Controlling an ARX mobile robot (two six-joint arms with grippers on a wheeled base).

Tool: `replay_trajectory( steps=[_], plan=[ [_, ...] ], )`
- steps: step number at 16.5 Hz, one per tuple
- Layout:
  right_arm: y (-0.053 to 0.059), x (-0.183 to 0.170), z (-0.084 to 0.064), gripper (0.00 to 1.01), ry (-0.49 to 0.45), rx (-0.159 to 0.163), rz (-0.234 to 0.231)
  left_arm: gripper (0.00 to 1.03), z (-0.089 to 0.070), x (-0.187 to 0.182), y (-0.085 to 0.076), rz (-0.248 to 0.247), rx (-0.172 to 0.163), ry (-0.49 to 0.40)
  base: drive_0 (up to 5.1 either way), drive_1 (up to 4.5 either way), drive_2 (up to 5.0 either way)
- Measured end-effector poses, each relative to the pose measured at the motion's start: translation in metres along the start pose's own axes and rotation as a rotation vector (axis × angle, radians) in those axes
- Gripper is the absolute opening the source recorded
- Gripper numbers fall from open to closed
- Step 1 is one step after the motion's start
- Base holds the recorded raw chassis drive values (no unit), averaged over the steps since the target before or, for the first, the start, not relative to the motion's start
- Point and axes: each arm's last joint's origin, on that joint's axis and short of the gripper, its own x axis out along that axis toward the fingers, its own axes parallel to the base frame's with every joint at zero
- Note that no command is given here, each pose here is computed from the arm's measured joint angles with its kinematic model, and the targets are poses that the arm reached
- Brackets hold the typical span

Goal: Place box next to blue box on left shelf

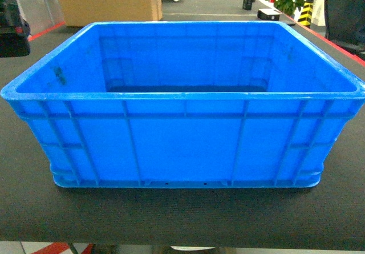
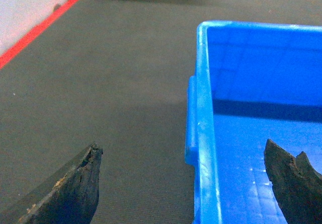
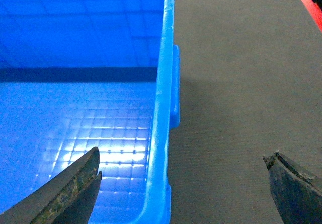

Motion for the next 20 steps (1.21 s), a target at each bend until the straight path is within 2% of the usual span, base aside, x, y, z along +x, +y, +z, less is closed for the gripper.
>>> replay_trajectory(
  steps=[2, 3, 7, 9, 14, 15, 16, 17, 20],
  plan=[
    [0.003, 0.038, 0.012, 0.98, 0.070, 0.014, -0.005, 0.98, 0.001, 0.027, -0.003, 0.010, 0.009, 0.078, 0.0, 0.00, 0.0],
    [0.006, 0.054, 0.012, 0.98, 0.099, 0.013, -0.002, 0.98, -0.002, 0.038, -0.005, 0.006, 0.014, 0.116, 0.0, 0.00, 0.0],
    [0.007, 0.084, -0.004, 0.98, 0.210, 0.017, -0.009, 0.98, -0.017, 0.056, -0.008, 0.006, 0.008, 0.222, 0.0, 0.00, 0.0],
    [0.008, 0.085, -0.006, 0.98, 0.228, 0.031, 0.008, 0.98, -0.019, 0.058, -0.010, 0.001, 0.010, 0.231, 0.0, 0.00, 0.0],
    [0.010, 0.086, -0.005, 0.96, 0.230, 0.032, 0.018, 0.98, -0.016, 0.059, -0.011, -0.003, 0.007, 0.226, 0.0, 0.00, 0.0],
    [0.010, 0.086, -0.005, 0.93, 0.233, 0.031, 0.017, 0.98, -0.015, 0.059, -0.012, -0.003, 0.007, 0.226, 0.0, 0.00, 0.0],
    [0.010, 0.086, -0.006, 0.84, 0.238, 0.031, 0.016, 0.98, -0.016, 0.060, -0.012, -0.007, 0.005, 0.235, 0.0, 0.00, 0.0],
    [0.010, 0.086, -0.006, 0.73, 0.239, 0.030, 0.015, 0.92, -0.017, 0.060, -0.012, -0.006, 0.003, 0.245, 0.0, 0.00, 0.0],
    [0.010, 0.086, -0.006, 0.42, 0.241, 0.023, 0.016, 0.61, -0.018, 0.060, -0.012, -0.004, 0.000, 0.257, 0.0, 0.00, 0.0]
  ],
)
